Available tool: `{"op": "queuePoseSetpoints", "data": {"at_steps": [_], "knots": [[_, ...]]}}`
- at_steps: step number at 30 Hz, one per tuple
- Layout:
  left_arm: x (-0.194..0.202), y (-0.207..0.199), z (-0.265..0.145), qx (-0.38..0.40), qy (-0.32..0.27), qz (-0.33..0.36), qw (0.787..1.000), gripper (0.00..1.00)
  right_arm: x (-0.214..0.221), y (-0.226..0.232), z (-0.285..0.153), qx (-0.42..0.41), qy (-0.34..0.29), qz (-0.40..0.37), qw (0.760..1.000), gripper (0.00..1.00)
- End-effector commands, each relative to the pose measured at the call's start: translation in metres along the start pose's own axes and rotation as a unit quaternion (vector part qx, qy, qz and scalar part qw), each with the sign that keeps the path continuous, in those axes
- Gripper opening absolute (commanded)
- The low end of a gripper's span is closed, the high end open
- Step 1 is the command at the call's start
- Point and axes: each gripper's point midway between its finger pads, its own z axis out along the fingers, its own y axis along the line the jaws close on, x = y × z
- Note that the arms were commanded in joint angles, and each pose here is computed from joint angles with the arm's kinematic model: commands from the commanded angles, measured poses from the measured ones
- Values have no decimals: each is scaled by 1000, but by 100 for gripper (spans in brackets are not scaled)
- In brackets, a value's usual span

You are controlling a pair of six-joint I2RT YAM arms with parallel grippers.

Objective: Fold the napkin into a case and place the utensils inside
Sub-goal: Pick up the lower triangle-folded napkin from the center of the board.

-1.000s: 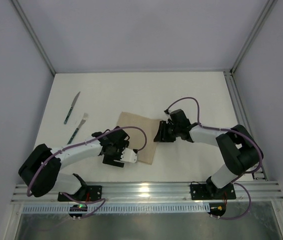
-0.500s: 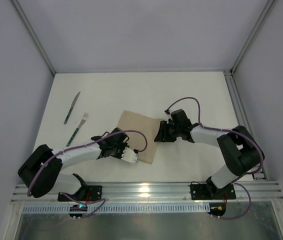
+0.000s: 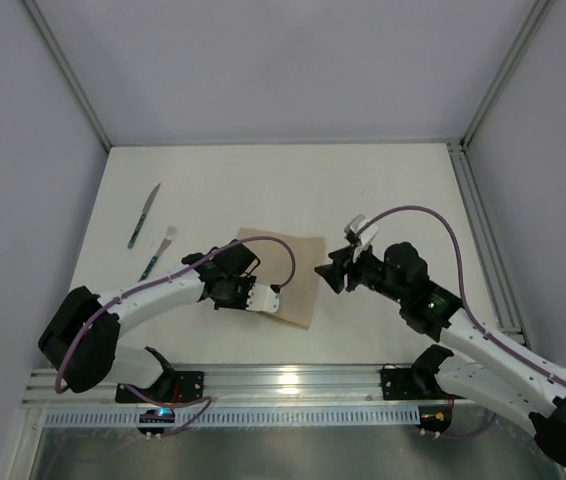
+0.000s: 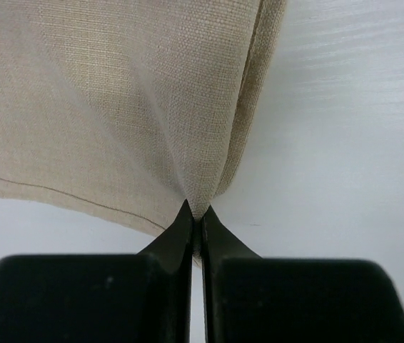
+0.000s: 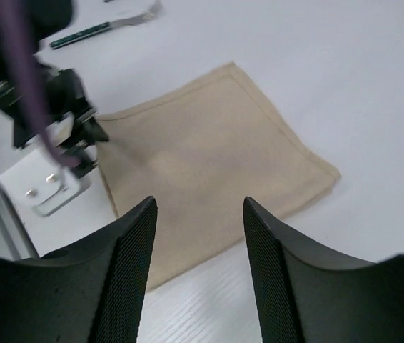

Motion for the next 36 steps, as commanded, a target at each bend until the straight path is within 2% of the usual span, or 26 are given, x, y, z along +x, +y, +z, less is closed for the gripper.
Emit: {"op": "queuePoseSetpoints", "data": {"at_steps": [1, 2, 5, 6, 8, 9, 10, 12, 13, 18, 21, 23, 26, 28, 29, 34, 36], "knots": [[-6, -12, -13, 49, -11, -44, 998, 0, -2, 19, -14, -26, -43, -187, 981, 57], [-4, -12, -15, 52, -9, -51, 997, 0, -4, 25, -21, -31, -56, -236, 970, 58], [-6, -9, -20, 54, -11, -60, 997, 0, 27, 56, -28, -78, -37, -302, 949, 65], [-8, -7, -22, 52, -12, -62, 997, 0, 37, 50, -26, -53, -24, -325, 944, 66], [-8, -7, -23, 57, -9, -67, 996, 0, 61, 72, -22, -78, 5, -356, 931, 66], [-8, -6, -23, 56, -9, -68, 996, 0, 67, 64, -19, -42, 20, -370, 928, 66], [-9, -6, -23, 56, -8, -69, 996, 0, 77, 74, -18, -47, 30, -385, 921, 67], [-9, -7, -24, 60, -8, -74, 995, 0, 97, 74, -7, -35, 53, -397, 916, 70], [-10, -5, -25, 60, -9, -74, 995, 0, 105, 79, -2, -47, 59, -394, 916, 76], [-11, -5, -27, 60, -8, -78, 995, 0, 115, 96, 23, -57, 39, -369, 927, 80], [-11, -7, -26, 63, -9, -81, 995, 0, 131, 98, 33, -58, 53, -359, 930, 83], [-12, -6, -26, 63, -11, -81, 995, 0, 153, 96, 38, -59, 85, -357, 928, 83], [-13, -6, -27, 63, -13, -82, 995, 0, 162, 93, 37, -60, 103, -359, 926, 82], [-13, -7, -28, 65, -13, -82, 994, 0, 169, 89, 37, -54, 124, -364, 921, 75], [-14, -7, -29, 67, -15, -82, 994, 0, 170, 89, 38, -55, 126, -365, 921, 67], [-14, -9, -30, 69, -16, -83, 994, 0, 190, 90, 43, -65, 161, -360, 917, 66], [-13, -10, -32, 69, -15, -84, 994, 0, 192, 90, 44, -62, 167, -356, 917, 59]]}}
